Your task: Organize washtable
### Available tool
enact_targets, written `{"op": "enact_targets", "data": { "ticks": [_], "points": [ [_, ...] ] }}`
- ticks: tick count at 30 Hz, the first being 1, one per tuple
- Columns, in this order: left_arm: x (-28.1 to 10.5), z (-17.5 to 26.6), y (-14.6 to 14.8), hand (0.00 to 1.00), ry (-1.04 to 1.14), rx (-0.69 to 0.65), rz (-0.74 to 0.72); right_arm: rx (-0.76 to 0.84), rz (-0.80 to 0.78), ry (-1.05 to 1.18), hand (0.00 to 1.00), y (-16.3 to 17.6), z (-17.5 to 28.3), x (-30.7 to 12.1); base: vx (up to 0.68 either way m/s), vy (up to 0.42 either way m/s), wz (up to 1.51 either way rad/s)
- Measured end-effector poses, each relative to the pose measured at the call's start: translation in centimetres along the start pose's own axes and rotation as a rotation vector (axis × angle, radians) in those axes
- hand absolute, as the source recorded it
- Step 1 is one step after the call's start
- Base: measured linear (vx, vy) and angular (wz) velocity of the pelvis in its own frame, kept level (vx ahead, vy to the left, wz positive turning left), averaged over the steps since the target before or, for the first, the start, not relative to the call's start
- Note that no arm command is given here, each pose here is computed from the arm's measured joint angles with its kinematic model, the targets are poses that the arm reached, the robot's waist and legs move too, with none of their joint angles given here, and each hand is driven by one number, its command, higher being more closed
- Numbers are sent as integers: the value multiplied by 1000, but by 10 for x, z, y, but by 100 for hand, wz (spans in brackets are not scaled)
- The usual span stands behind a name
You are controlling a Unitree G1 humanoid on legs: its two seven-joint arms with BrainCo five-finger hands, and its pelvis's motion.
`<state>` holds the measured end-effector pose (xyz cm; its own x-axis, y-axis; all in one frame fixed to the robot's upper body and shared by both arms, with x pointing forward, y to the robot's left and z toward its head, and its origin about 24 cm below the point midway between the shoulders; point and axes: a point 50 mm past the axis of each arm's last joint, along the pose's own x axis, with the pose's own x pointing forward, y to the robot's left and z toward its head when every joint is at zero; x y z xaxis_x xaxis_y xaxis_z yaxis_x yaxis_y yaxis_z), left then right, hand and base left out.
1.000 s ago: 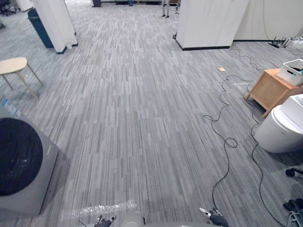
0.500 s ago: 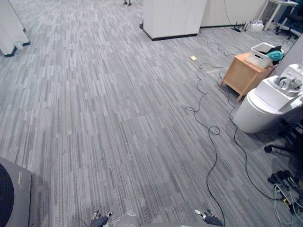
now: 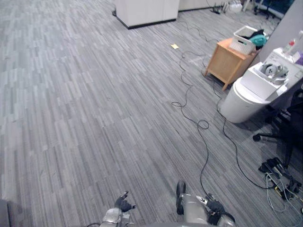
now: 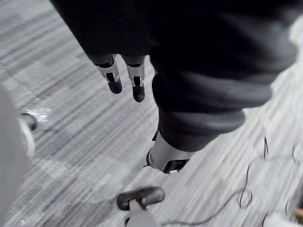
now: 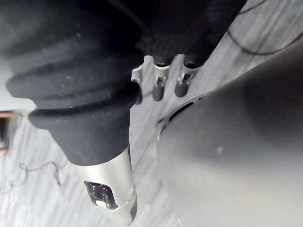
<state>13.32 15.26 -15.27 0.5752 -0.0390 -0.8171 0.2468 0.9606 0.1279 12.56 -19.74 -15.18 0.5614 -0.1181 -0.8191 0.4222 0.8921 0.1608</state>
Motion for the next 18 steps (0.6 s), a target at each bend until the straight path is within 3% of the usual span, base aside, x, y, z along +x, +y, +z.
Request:
{"op": "enact_targets", "data": {
  "ticks": [3, 7, 14, 18],
  "points": [
    [4, 13, -15, 0, -30, 77, -66, -18, -2, -7, 0, -2, 5, 1, 620, -410, 4],
    [3, 10, -18, 0, -20, 85, -82, -100, -4, 28, 0, -4, 2, 2, 727, -392, -32],
    [2, 38, 3, 0, -167, -237, -7, -191, 18, 72, 0, -3, -6, 1, 575, -143, -16],
    [0, 36, 1, 0, -177, -251, -11, -282, 26, 93, 0, -6, -10, -1, 530, 129, -24]
  ]
}}
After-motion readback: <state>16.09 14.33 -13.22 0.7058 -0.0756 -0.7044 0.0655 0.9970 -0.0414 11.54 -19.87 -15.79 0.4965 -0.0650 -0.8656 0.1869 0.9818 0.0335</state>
